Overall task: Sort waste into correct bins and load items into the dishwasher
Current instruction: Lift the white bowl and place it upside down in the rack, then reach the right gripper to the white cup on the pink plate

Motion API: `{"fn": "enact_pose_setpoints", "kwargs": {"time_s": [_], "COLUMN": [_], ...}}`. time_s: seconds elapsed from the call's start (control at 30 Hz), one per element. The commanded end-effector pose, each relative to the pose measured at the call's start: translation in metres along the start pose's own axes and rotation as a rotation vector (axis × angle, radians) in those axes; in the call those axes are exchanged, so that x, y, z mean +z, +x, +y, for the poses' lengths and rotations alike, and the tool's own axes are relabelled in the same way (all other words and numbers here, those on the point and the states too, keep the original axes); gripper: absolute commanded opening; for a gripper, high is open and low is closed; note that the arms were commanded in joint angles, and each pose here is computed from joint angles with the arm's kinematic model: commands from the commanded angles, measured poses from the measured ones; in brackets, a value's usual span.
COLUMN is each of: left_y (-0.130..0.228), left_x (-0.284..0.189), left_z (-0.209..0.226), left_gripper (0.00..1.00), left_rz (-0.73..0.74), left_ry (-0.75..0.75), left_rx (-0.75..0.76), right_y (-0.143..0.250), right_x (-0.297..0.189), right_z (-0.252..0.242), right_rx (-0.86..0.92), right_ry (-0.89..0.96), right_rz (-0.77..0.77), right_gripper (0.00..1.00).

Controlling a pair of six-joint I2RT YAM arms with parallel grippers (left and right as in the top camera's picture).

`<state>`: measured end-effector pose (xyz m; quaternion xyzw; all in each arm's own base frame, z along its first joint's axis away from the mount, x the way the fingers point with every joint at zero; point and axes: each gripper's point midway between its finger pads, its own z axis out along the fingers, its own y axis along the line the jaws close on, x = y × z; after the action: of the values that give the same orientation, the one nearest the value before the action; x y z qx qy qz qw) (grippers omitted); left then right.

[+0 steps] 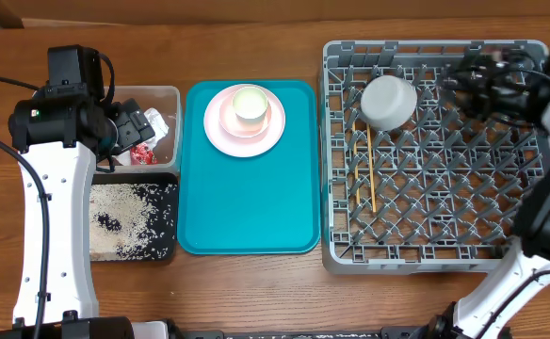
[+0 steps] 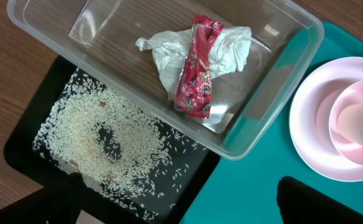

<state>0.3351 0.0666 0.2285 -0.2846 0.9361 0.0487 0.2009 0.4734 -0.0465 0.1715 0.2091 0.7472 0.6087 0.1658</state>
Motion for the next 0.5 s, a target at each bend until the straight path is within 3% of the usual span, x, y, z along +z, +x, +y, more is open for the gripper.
{"fn": "enact_pose_setpoints", "kwargs": {"time_s": [0.0,0.13,0.23,0.47], "left_y": [-0.004,-0.004,-0.004,-0.004], "left_x": [-0.006,-0.006,-0.006,-0.006], "left_z": [0.002,0.002,0.002,0.002], "left_gripper": [1.00,1.00,1.00,1.00], "left_rz": [-0.023,-0.023,-0.023,-0.023], "left_ry": [0.000,0.000,0.000,-0.001], "left_rx": [0.005,0.005,0.005,0.005], "right_y": [-0.006,-0.007,0.003,0.068], "right_x": [-0.029,-0.041,-0.033,0.062], "right_z": [0.014,0.019,0.039,0.102], "right_rx": [-0.025,-0.079,-0.223,-0.680], "right_ry": [0.026,0.219,0.402,0.638], "right_rz": [-0.073,-0.164,-0.212,-0.150], "right_gripper": [0.51,0.50,0.51,0.51]}}
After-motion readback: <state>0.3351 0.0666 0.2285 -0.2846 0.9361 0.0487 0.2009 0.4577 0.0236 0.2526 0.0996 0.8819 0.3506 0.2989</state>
